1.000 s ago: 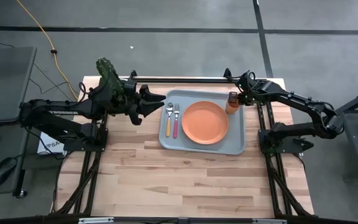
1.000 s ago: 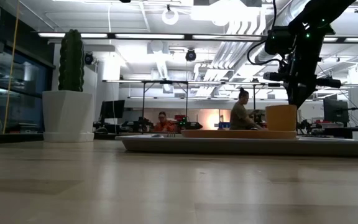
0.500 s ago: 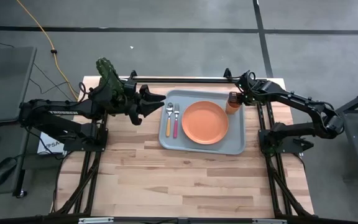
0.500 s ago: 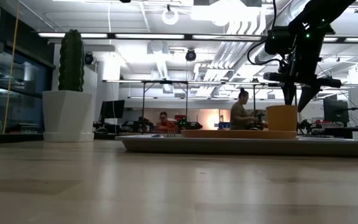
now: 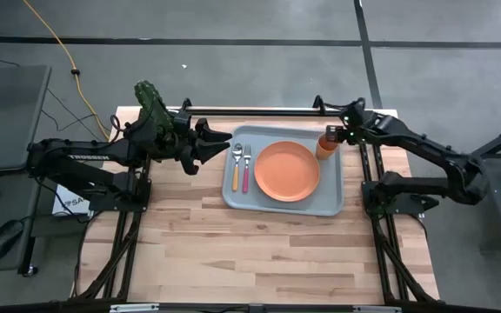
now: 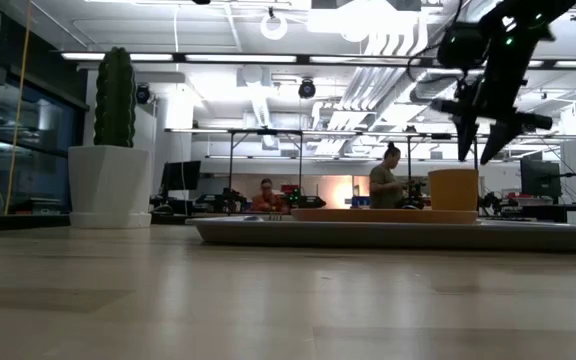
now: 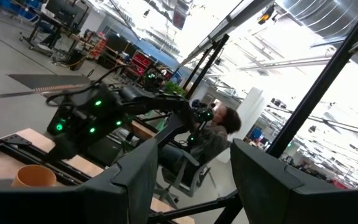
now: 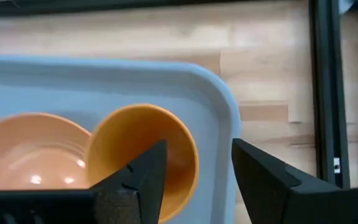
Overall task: Pick and place plate/cup/fork/spoon on tray
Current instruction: Return to Home Position
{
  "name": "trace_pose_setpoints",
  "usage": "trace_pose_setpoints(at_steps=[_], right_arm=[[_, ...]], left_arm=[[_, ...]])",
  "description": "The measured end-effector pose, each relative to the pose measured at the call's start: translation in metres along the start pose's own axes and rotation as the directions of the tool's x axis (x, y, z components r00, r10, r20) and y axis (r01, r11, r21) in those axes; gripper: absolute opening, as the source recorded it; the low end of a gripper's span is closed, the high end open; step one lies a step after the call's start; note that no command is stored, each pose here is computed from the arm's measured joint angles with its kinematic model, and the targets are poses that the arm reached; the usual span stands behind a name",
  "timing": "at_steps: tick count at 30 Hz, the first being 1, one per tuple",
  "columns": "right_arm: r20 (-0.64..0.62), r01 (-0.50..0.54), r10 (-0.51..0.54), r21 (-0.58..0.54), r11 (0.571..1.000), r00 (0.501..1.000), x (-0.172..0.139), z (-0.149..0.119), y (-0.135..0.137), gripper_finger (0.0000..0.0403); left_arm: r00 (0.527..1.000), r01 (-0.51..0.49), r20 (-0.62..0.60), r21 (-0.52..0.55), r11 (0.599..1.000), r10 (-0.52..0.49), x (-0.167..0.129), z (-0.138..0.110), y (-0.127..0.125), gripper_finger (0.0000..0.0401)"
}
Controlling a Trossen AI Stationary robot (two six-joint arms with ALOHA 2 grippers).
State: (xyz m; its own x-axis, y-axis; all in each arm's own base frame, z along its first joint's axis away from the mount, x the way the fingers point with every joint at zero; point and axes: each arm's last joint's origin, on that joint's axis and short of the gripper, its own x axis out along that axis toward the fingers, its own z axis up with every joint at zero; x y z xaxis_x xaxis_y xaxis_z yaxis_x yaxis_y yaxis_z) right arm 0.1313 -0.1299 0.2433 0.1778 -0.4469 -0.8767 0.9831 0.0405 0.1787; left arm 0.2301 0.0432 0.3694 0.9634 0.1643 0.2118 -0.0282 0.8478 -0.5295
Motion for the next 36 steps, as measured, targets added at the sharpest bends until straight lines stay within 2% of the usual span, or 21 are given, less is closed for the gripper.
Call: trace_pose_setpoints(at_steps=[3, 6, 8, 10, 11, 13, 16, 20, 22, 24, 27, 30, 33, 36], right_arm=[[0.061, -0.058, 0.057, 0.016, 0.998, 0.997, -0.017, -0.001, -0.006, 0.0172], [0.134, -0.174, 0.167, 0.036, 0.984, 0.977, -0.036, -0.002, -0.010, 0.0172], [0.187, -0.301, 0.291, 0.026, 0.953, 0.938, -0.050, -0.001, -0.010, 0.0172], [0.241, -0.450, 0.442, -0.024, 0.893, 0.864, -0.065, 0.000, -0.005, 0.0172], [0.267, -0.524, 0.521, -0.068, 0.849, 0.811, -0.073, 0.001, -0.002, 0.0172], [0.301, -0.658, 0.671, -0.158, 0.736, 0.678, -0.089, 0.003, 0.006, 0.0172], [0.295, -0.793, 0.840, -0.294, 0.533, 0.455, -0.110, 0.006, 0.020, 0.0172], [0.219, -0.862, 0.960, -0.439, 0.254, 0.172, -0.133, 0.003, 0.039, 0.0172], [0.176, -0.862, 0.982, -0.486, 0.147, 0.068, -0.140, 0.000, 0.047, 0.0172], [0.144, -0.850, 0.990, -0.523, 0.067, -0.011, -0.147, -0.005, 0.053, 0.0172], [0.083, -0.820, 0.994, -0.572, -0.015, -0.077, -0.153, -0.015, 0.062, 0.0172], [0.003, -0.773, 0.995, -0.630, -0.075, -0.099, -0.157, -0.027, 0.070, 0.0172], [-0.050, -0.704, 0.994, -0.702, -0.106, -0.099, -0.164, -0.036, 0.074, 0.0172], [-0.063, -0.667, 0.993, -0.736, -0.115, -0.101, -0.169, -0.038, 0.075, 0.0169]], left_arm=[[1.000, 0.000, 0.000, 0.000, 1.000, 0.000, 0.000, 0.000, 0.000, 0.0188], [1.000, 0.000, 0.000, 0.000, 1.000, 0.000, 0.000, 0.000, 0.000, 0.0188], [1.000, 0.000, 0.000, 0.000, 1.000, 0.000, 0.000, 0.000, 0.000, 0.0188], [1.000, 0.000, 0.000, 0.000, 1.000, 0.000, 0.000, 0.000, 0.000, 0.0188], [1.000, 0.000, 0.000, 0.001, 1.000, 0.000, 0.000, 0.000, 0.000, 0.0188], [1.000, 0.000, 0.000, 0.003, 1.000, 0.000, 0.000, 0.000, 0.000, 0.0188], [1.000, 0.000, 0.000, 0.004, 1.000, 0.000, 0.000, 0.000, 0.000, 0.0188], [1.000, 0.003, -0.002, 0.022, 1.000, -0.003, 0.000, 0.000, 0.000, 0.0188], [1.000, 0.017, -0.011, 0.035, 0.999, -0.016, 0.000, 0.000, 0.000, 0.0188], [0.999, 0.032, -0.019, 0.036, 0.999, -0.032, -0.001, 0.000, -0.001, 0.0188], [0.997, 0.070, -0.029, 0.037, 0.997, -0.069, -0.003, 0.002, -0.004, 0.0188], [0.994, 0.105, -0.048, 0.038, 0.994, -0.103, -0.004, 0.002, -0.005, 0.0188], [0.992, 0.119, -0.046, 0.066, 0.991, -0.116, -0.007, 0.004, -0.007, 0.0188], [0.992, 0.124, -0.038, 0.091, 0.988, -0.121, -0.008, 0.006, -0.008, 0.0188]])
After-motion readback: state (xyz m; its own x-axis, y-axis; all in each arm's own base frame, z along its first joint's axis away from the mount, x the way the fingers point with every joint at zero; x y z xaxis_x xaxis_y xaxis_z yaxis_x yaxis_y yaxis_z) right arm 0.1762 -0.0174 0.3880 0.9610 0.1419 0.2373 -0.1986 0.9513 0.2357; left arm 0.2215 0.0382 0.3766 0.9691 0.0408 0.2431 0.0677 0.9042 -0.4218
